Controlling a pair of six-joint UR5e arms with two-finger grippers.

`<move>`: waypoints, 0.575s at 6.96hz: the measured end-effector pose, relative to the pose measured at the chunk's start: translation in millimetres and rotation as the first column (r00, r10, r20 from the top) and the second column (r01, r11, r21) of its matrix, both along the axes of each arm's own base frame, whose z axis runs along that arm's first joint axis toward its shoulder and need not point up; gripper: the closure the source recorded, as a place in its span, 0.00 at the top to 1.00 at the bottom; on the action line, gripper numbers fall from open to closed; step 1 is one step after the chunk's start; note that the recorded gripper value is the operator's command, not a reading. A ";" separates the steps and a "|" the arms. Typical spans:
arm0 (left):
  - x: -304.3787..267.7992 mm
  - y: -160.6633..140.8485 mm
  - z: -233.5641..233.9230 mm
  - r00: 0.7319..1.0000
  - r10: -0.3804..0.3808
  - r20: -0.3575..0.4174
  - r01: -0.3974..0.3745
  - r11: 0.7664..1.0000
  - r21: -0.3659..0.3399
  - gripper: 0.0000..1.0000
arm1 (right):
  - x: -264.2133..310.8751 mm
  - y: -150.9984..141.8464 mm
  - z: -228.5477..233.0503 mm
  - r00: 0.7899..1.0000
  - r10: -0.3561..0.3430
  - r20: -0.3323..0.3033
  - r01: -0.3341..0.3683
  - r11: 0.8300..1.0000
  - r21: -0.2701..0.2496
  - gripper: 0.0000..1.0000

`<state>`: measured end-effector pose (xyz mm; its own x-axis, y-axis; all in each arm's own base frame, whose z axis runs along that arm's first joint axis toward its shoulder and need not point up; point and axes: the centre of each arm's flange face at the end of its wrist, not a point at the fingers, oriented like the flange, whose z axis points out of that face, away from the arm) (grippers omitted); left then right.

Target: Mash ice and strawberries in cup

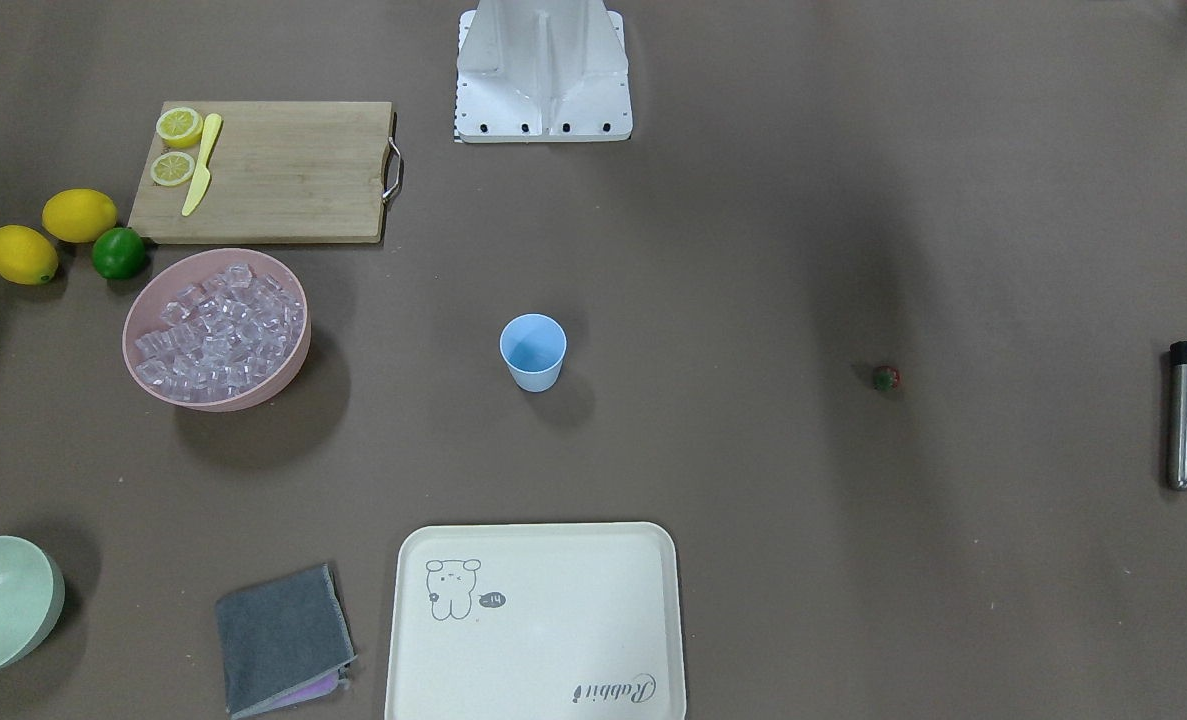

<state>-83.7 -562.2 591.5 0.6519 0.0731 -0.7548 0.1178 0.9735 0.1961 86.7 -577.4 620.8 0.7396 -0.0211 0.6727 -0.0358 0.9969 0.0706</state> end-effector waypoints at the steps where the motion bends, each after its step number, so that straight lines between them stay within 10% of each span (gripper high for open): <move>1: -0.2 0.6 0.8 1.000 -0.001 0.004 0.001 1.000 -0.001 0.98 | -8.6 -1.0 -16.4 1.000 -0.012 0.004 0.012 1.000 0.028 1.00; 4: -0.2 15.1 1.7 1.000 -0.003 0.005 0.003 1.000 0.002 0.98 | -73.3 3.5 -98.0 0.995 -0.103 -0.005 0.103 0.983 0.150 1.00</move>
